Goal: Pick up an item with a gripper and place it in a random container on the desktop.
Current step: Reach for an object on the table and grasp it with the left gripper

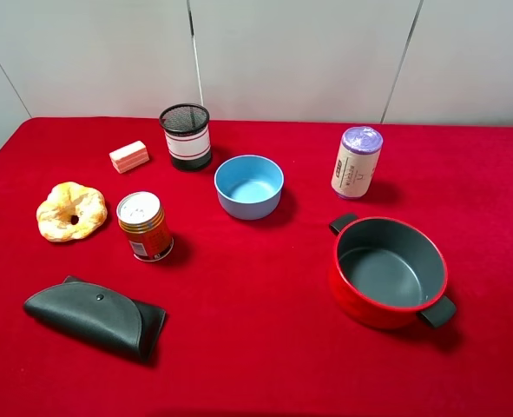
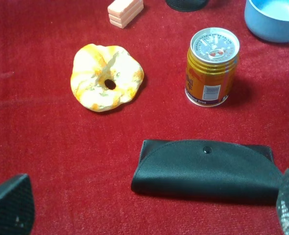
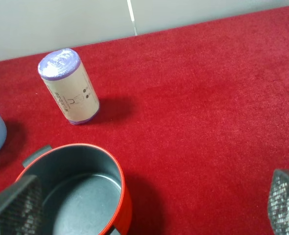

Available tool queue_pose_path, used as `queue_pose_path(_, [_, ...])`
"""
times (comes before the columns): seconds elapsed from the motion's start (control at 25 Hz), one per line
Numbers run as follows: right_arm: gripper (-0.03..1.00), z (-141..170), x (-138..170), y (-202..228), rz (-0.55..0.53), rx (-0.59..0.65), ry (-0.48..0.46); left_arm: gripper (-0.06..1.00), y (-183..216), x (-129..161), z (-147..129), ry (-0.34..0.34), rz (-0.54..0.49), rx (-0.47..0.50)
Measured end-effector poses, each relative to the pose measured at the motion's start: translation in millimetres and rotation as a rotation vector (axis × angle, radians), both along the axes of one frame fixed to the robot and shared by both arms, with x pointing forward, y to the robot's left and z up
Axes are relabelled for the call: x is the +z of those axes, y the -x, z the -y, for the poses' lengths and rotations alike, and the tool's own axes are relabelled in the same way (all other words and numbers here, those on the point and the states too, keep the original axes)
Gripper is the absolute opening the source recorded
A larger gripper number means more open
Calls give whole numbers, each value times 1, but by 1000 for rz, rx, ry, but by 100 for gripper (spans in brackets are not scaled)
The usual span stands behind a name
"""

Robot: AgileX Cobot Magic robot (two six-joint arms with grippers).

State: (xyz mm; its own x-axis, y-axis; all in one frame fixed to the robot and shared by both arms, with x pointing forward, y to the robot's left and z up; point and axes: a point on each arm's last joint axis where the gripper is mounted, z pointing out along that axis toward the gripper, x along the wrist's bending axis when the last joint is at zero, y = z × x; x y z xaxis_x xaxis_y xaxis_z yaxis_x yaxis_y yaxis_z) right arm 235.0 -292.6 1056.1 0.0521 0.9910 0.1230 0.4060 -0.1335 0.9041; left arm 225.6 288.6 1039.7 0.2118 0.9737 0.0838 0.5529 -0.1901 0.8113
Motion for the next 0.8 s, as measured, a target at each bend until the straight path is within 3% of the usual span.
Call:
queue_pose_path(0.52, [69,0,0,0,0,0,0,100,0,0,1,17,-3,3])
queue_pose_path(0.8, [69,0,0,0,-1,0,0,99,-20,24,3,57,-101,-6])
